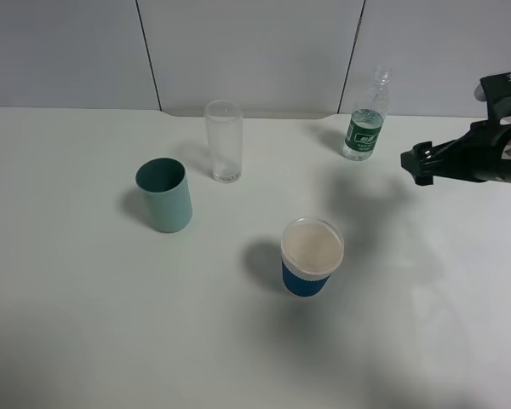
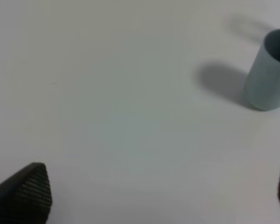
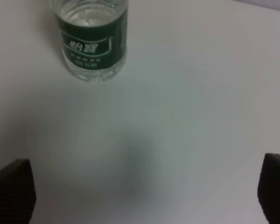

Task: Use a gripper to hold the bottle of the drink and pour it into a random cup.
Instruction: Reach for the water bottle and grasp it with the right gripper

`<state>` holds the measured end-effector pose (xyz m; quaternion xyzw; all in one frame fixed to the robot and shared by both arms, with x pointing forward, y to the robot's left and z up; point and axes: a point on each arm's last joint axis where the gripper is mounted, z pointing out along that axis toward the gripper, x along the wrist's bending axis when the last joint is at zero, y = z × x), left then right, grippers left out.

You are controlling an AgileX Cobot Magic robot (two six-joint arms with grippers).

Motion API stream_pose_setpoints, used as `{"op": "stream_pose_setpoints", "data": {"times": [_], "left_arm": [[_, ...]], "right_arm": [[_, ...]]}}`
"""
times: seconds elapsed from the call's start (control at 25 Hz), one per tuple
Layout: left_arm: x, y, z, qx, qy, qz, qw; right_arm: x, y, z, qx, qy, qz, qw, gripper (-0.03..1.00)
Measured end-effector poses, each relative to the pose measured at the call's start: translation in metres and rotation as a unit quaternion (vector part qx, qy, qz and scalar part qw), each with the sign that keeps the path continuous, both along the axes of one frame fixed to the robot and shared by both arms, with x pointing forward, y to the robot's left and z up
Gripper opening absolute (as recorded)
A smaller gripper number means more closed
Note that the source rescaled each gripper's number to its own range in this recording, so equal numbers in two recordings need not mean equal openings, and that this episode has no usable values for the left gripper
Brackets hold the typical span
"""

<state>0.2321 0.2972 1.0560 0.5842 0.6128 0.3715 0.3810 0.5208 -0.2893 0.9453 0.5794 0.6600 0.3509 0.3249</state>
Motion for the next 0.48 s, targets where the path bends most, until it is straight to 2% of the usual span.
{"op": "stream_pose_setpoints", "data": {"times": [0.28, 0.48], "left_arm": [[0.000, 0.000, 0.000, 0.000, 0.000, 0.000, 1.000], [0.000, 0.000, 0.000, 0.000, 0.000, 0.000, 1.000]], "right_arm": [[0.017, -0.004, -0.037, 0.017, -0.020, -0.005, 1.000, 1.00], [0.025, -0.005, -0.050, 0.009, -0.060, -0.006, 0.998, 1.00]]}}
